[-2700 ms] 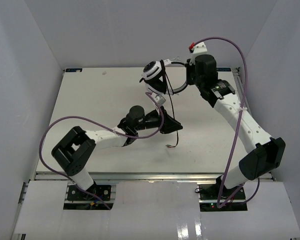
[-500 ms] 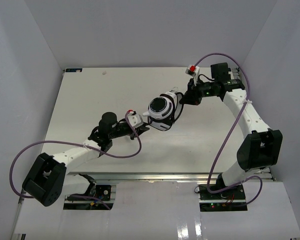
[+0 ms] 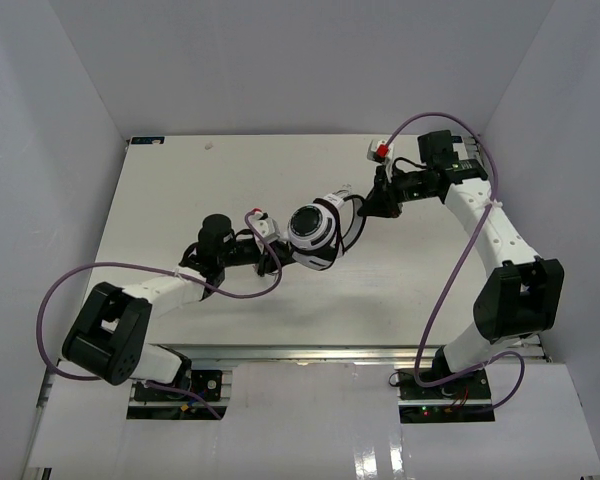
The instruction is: Wrap the headphones
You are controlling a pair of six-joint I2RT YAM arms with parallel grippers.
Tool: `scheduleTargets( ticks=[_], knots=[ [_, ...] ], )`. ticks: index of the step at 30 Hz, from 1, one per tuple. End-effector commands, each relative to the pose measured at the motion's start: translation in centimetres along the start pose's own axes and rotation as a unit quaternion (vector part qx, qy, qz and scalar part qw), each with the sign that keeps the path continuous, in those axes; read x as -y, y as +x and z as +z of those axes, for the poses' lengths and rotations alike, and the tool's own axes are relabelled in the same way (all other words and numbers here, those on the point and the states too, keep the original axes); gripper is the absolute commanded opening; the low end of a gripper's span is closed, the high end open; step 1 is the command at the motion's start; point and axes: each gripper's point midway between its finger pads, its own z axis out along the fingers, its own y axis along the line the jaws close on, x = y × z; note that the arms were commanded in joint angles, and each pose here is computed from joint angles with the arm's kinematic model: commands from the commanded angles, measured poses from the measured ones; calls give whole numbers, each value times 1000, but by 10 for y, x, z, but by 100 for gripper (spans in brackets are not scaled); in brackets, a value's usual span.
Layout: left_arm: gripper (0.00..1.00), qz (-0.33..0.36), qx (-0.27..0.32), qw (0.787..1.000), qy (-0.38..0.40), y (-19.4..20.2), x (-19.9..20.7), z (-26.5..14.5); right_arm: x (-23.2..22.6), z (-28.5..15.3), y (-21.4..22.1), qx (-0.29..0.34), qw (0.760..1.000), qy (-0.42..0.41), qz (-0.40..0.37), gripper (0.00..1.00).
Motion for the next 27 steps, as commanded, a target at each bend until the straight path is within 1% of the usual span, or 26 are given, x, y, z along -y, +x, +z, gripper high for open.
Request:
scheduleTargets(
  ticks=[1,4,7,12,16,18,20,21,22,23,24,27],
  knots=[
    [26,-5,46,999,27,-19,15,-4,-24,8,-38,100,990,-64,81,8],
    [26,-7,46,999,22,-17,20,-9,-26,6,-56,134,984,-77,89,8],
    [28,1,51,999,13,-21,18,-10,-37,-2,-77,156,978,-118,77,8],
    [31,3,59,998,28,-33,14,-4,-60,-15,-92,167,971,-159,59,8],
    [32,-6,64,997,48,-35,14,2,-72,-19,-92,170,971,-162,44,8],
    [33,-4,56,997,55,-34,13,4,-72,-15,-81,159,975,-150,49,8],
    [34,2,32,997,67,-28,10,7,-56,-6,-71,135,985,-104,-26,8],
    [34,4,18,997,74,-25,8,9,-52,-5,-62,104,989,-84,-56,8],
    [35,-9,2,997,78,-18,9,8,-52,2,-44,68,992,-86,-63,8],
    [36,-11,-7,997,81,-15,9,8,-53,5,-35,47,992,-89,-70,8],
    [36,-1,-9,996,83,-16,6,8,-52,6,-30,36,993,-89,-73,8],
    [36,-5,-21,997,79,-9,-3,5,-55,13,-13,4,993,-74,-97,8]
  ],
)
